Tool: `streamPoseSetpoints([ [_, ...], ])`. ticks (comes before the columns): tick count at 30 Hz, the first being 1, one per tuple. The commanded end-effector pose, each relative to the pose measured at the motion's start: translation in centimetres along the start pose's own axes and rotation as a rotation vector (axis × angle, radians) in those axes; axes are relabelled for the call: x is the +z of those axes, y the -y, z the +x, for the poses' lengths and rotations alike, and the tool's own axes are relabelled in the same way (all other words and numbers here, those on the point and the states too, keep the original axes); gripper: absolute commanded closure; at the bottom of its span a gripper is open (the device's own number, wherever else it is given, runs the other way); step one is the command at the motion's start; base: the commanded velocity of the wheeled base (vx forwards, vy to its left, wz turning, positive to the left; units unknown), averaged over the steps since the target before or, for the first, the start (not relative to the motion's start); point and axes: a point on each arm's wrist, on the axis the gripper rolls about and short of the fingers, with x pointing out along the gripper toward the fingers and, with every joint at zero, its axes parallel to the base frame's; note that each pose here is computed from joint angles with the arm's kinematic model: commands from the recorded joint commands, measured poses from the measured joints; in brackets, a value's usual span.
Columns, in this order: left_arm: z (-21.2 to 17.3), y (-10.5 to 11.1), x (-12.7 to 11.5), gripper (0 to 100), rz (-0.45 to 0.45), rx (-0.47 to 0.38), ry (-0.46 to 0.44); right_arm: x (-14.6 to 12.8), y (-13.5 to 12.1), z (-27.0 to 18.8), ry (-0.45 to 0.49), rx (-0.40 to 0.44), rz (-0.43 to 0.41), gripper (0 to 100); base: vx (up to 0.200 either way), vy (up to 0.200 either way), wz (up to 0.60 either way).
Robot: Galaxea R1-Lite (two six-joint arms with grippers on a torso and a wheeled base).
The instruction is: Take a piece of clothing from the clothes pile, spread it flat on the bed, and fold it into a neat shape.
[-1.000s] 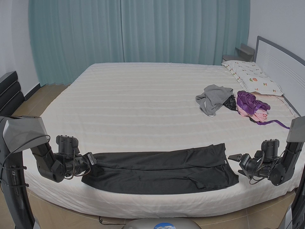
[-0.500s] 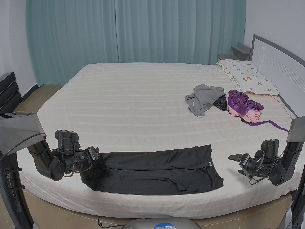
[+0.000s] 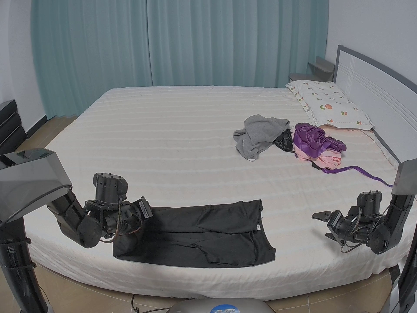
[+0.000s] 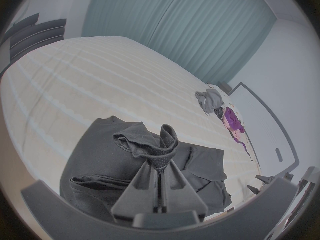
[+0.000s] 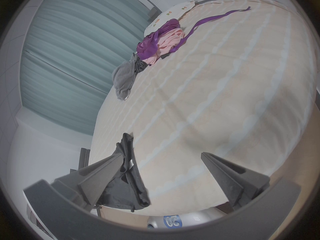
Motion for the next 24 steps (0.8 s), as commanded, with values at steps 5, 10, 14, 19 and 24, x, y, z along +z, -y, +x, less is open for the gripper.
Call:
streamPoseSetpoints([
  [5, 0.4, 4.0, -0.4, 100, 0.060, -0.049, -0.026, -0.5, 0.2, 0.4, -0.021, -0.008, -0.008, 0, 0.000, -0.200, 0.00],
  [10, 0.8, 5.7, -0.7, 100, 0.084, -0.058, -0.067, -0.5, 0.2, 0.4, -0.023, -0.008, -0.010, 0, 0.000, -0.200, 0.00],
  [14, 1.1, 6.9, -0.8, 100, 0.098, -0.072, -0.080, -0.6, 0.2, 0.4, -0.024, -0.010, -0.009, 0, 0.000, -0.200, 0.00],
  [19, 1.7, 7.6, -1.3, 100, 0.110, -0.084, -0.091, -0.6, 0.2, 0.4, -0.025, -0.009, -0.010, 0, 0.000, -0.200, 0.00],
  [24, 3.5, 7.8, -2.2, 100, 0.121, -0.065, -0.102, -0.6, 0.2, 0.5, -0.025, -0.011, -0.011, 0, 0.000, -0.160, 0.00],
])
